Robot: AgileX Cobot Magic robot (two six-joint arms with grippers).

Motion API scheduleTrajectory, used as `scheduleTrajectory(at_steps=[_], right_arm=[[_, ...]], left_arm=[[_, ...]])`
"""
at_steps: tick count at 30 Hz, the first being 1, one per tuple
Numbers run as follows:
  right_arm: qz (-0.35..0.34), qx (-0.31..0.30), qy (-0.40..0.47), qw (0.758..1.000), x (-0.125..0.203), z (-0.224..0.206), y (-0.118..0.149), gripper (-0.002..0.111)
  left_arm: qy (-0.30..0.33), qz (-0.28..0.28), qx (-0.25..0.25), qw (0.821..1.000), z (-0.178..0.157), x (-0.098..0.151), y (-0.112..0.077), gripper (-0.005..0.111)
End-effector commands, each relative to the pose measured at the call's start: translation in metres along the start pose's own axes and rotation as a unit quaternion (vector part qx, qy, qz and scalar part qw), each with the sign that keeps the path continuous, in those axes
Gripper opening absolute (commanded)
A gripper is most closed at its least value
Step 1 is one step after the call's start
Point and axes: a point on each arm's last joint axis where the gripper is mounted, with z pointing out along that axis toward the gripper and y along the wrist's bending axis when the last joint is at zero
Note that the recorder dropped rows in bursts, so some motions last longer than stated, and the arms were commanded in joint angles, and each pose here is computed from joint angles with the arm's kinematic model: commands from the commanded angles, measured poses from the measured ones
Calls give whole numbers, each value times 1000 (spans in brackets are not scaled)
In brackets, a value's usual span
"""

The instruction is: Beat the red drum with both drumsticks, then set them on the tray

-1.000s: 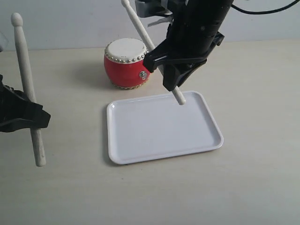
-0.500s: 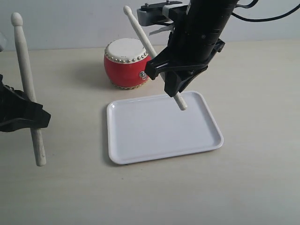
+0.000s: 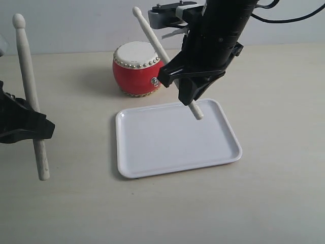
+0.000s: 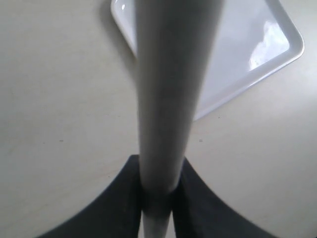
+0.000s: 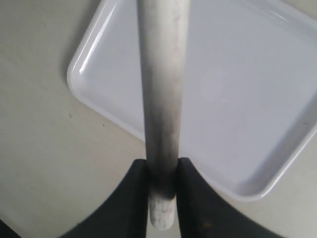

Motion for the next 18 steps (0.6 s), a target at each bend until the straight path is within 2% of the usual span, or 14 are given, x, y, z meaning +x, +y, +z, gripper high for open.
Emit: scheduleTrajectory(at_steps=[1,3,6,9,13,16,18], right_arm=[[-64,10,11,998,4,-4,-1,0],[-111,26,17,993,5,-4,-5,0],[-219,57,34,973,6,-5,-11,0],[-313,93,60,943,7,-4,-19,0],[-422,147,100,889,2,5,-35,0],[-480,158,139,852,0,16,-43,0],[-486,163,141,847,-3,24,-48,0]], left_arm=[[-7,1,1,1000,-2,0,0,0],[-7,1,1,1000,-2,0,0,0],[-7,1,1,1000,-2,0,0,0],[-7,1,1,1000,-2,0,0,0],[-8,0,1,1000,-2,0,0,0],[-11,-1,1,1000,-2,0,0,0],[-11,-1,1,1000,-2,0,0,0]])
